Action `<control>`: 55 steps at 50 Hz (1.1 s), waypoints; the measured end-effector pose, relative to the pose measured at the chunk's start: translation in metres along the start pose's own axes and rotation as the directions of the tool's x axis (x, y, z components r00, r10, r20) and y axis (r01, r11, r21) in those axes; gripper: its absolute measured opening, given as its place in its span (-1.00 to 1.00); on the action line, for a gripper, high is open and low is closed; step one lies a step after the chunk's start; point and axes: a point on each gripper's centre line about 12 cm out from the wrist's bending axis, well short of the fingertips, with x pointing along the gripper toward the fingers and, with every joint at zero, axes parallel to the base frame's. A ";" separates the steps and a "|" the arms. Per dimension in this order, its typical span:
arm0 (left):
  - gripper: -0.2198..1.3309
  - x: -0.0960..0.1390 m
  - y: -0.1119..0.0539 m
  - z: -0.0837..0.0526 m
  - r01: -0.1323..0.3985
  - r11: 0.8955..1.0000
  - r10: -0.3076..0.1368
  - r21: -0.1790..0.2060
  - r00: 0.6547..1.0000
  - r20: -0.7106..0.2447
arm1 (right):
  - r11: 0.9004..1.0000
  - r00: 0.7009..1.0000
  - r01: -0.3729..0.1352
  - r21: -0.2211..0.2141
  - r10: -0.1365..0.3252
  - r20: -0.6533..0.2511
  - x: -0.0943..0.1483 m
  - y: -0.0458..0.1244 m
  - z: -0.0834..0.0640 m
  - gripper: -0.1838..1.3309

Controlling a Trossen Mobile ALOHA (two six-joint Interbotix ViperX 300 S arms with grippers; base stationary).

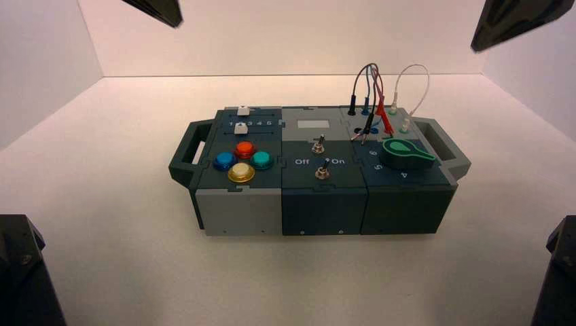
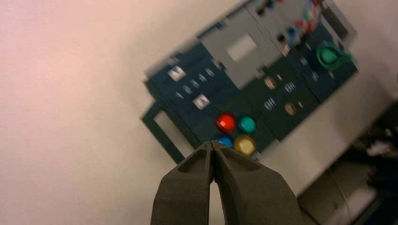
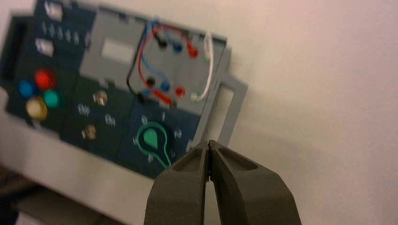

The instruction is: Turn the knob to position 4.

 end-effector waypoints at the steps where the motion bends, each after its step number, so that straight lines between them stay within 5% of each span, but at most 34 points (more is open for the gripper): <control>1: -0.93 0.002 -0.001 0.000 0.004 1.000 -0.004 0.003 1.000 -0.010 | 1.000 1.000 -0.004 -0.008 0.004 -0.016 0.002 0.001 -0.001 -0.94; 17: -0.93 0.014 -0.016 -0.001 0.043 0.998 -0.039 0.054 0.997 -0.062 | 0.980 0.991 -0.035 -0.197 0.009 -0.133 0.028 0.021 -0.011 -0.95; 28: -0.93 0.017 -0.024 -0.002 0.061 0.994 -0.053 0.095 0.996 -0.078 | 0.940 0.991 -0.018 -0.342 -0.030 -0.133 0.034 0.033 -0.010 -0.94; 35: -0.93 0.022 -0.027 -0.002 0.073 0.988 -0.060 0.137 0.993 -0.102 | 0.924 0.987 -0.008 -0.383 -0.054 -0.152 0.039 0.034 -0.011 -0.95; 50: -0.93 0.029 -0.027 -0.004 0.081 0.985 -0.061 0.155 0.990 -0.128 | 0.868 0.953 -0.053 -0.493 -0.103 -0.285 0.071 0.044 -0.021 -0.95; 55: -0.93 0.029 -0.027 -0.003 0.082 0.981 -0.061 0.173 0.990 -0.126 | 0.859 0.947 -0.064 -0.508 -0.108 -0.303 0.079 0.046 -0.022 -0.95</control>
